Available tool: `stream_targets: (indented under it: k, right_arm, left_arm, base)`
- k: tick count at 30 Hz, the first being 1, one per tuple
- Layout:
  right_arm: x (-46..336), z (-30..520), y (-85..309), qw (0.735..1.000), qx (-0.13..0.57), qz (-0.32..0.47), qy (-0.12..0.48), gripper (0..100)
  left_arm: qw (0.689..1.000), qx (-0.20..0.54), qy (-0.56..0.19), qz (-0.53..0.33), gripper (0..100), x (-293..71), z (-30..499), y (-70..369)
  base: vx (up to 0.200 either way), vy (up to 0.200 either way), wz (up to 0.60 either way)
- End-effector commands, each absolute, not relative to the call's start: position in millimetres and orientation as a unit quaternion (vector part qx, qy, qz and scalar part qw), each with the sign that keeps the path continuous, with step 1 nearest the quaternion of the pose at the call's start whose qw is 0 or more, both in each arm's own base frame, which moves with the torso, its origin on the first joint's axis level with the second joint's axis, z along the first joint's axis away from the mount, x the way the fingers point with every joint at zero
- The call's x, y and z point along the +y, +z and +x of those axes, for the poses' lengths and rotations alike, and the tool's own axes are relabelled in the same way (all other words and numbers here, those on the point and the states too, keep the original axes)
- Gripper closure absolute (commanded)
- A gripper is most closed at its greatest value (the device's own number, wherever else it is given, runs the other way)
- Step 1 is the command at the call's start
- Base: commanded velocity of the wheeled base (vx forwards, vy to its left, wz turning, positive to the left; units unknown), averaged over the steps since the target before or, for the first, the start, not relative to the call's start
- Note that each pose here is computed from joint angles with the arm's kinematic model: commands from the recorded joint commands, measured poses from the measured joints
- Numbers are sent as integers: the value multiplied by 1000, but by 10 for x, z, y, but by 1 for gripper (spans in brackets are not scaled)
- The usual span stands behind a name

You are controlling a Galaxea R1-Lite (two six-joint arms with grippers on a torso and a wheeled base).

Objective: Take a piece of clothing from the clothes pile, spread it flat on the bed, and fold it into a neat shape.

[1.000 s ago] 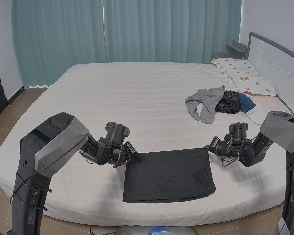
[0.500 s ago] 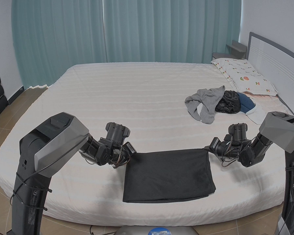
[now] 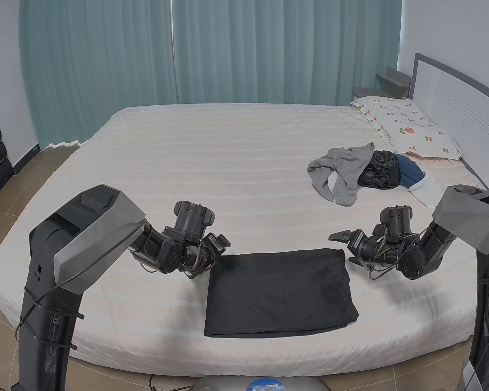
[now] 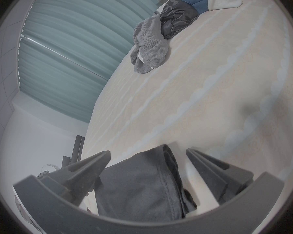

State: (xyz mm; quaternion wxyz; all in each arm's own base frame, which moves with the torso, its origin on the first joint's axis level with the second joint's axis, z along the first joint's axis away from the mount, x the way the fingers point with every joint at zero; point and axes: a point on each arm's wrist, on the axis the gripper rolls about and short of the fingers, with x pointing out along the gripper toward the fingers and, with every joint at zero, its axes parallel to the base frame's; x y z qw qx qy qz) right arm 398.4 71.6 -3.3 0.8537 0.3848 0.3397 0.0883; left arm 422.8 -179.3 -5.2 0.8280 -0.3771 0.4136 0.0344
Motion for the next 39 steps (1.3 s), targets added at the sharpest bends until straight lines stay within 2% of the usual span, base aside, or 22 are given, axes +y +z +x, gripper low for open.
stream_targets:
  k: [1,8,11,17,22,30,36,39]
  right_arm:
    - [722,3892,275,860,318,385,103,0]
    - [653,3583,431,849,352,385,83,0]
    - [607,3268,361,839,382,381,69,0]
    - [535,2821,420,829,394,392,63,0]
    - [567,2742,314,815,418,394,70,0]
    - [634,2651,129,821,429,366,86,0]
    - [630,2651,105,823,426,366,88,0]
    - [630,2651,101,822,427,366,88,0]
  left_arm:
    - [819,406,48,-401,0,-1664,4207,54]
    - [810,402,44,-424,0,-1371,3942,239]
    - [807,404,44,-429,0,-1326,3825,260]
    - [802,413,44,-429,0,-1328,3662,188]
    - [800,420,39,-427,0,-1388,3570,143]
    - [802,415,32,-428,0,-1401,3586,138]
    - [808,418,13,-415,0,-1496,3582,143]
    - [823,422,-6,-381,0,-1555,3627,78]
  base:
    - [0,0,0]
    - [0,0,0]
    - [0,0,0]
    - [0,0,0]
    - [0,0,0]
    - [0,0,0]
    - [-200,0,0]
    - [0,0,0]
